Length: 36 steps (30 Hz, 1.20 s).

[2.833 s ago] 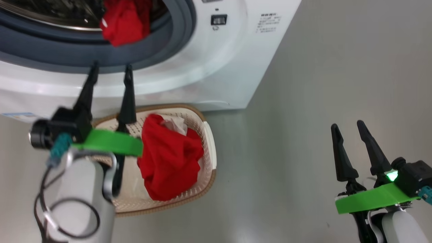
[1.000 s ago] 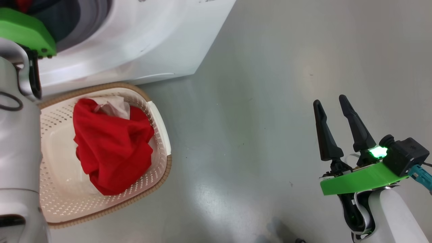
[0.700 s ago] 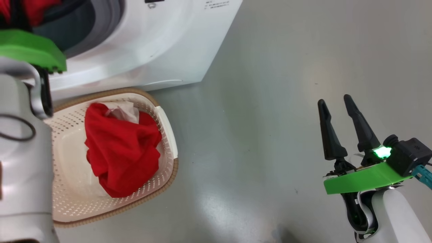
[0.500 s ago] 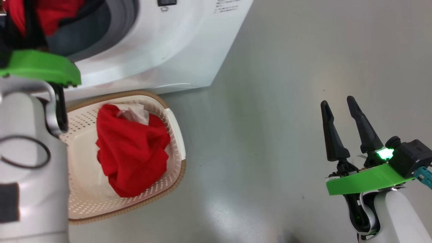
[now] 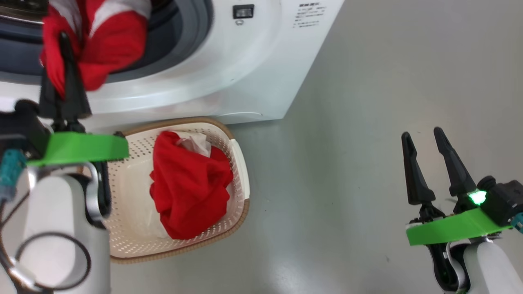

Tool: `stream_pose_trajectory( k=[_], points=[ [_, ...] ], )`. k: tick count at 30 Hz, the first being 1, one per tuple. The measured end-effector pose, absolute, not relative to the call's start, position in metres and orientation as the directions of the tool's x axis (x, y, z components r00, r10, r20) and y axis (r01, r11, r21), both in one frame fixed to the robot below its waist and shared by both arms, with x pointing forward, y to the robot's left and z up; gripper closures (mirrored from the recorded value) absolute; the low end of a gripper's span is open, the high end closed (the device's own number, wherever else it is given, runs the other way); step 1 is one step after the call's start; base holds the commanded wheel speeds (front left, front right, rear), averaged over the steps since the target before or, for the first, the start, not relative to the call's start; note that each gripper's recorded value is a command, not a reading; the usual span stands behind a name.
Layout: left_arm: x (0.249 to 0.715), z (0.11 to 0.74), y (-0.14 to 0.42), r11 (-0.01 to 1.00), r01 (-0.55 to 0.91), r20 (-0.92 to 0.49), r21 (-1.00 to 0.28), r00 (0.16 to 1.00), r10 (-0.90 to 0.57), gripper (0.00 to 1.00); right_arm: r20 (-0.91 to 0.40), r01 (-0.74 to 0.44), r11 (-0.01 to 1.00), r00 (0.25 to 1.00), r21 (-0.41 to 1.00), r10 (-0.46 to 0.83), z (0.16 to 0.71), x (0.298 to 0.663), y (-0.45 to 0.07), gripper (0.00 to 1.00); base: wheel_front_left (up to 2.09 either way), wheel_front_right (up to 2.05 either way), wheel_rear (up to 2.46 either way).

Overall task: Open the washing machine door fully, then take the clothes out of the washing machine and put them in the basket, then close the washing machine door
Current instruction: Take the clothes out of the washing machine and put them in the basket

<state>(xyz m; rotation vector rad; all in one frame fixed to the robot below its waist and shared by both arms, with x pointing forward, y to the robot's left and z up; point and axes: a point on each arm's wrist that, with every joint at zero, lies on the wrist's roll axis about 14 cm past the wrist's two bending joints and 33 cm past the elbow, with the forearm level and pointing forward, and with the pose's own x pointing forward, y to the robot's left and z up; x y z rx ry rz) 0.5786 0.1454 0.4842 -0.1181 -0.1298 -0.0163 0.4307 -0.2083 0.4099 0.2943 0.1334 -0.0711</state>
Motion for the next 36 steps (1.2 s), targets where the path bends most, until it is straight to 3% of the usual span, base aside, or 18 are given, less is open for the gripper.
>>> stream_pose_trajectory(
  k=[15,26,36],
  points=[
    [0.517,0.53,0.155,0.992,0.007,0.231,-0.123,0.973,0.022,1.0,-0.13,0.04,0.955,0.992,0.293,-0.002,0.418,0.421,-0.193,0.0,0.0,0.0,0.0],
    [0.496,0.565,0.154,0.991,-0.002,0.33,-0.134,0.943,0.047,1.0,-0.127,0.023,0.954,0.992,0.3,0.016,0.418,0.423,-0.187,0.0,0.0,0.0,0.0],
    [0.496,0.494,0.138,0.988,0.011,0.123,-0.154,0.992,0.008,1.0,-0.151,0.034,0.954,0.988,0.297,0.012,0.41,0.422,-0.188,0.0,0.0,0.0,0.0]
  ],
)
